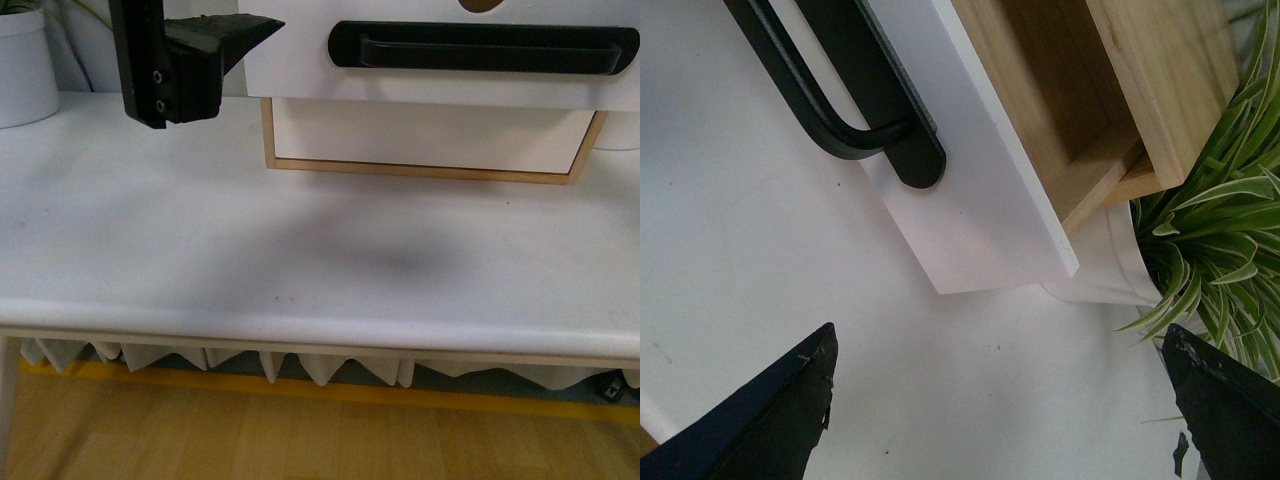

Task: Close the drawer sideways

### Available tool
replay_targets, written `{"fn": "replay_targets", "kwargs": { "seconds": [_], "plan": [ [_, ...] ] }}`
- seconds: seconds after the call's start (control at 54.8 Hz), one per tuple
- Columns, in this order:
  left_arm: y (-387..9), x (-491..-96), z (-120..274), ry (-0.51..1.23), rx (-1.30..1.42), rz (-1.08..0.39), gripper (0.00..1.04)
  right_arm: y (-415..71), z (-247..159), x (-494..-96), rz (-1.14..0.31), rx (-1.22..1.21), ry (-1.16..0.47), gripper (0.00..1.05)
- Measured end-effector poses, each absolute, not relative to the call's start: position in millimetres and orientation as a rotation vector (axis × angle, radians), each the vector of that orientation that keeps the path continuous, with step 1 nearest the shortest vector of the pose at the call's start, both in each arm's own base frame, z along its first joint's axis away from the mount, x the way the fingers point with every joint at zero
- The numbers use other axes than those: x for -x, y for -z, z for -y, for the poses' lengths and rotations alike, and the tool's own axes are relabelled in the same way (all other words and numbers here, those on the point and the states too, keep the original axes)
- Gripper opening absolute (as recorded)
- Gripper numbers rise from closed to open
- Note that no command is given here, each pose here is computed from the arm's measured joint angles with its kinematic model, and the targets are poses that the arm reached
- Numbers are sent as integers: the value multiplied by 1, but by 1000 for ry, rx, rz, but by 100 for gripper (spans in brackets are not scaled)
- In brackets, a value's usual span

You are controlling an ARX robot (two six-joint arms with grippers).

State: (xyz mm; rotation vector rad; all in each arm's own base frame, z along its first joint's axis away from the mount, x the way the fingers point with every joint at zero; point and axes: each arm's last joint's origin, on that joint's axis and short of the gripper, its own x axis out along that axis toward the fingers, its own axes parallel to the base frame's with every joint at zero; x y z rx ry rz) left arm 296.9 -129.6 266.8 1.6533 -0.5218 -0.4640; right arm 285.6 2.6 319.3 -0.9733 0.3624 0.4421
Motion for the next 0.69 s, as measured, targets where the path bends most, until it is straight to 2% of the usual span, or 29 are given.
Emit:
{"fn": "replay_targets", "kwargs": {
  "seconds": [0.694],
  "plan": [
    [-268, -335, 152, 467, -1692, 525, 98, -323, -9, -330, -358, 987, -449, 95]
  ]
}}
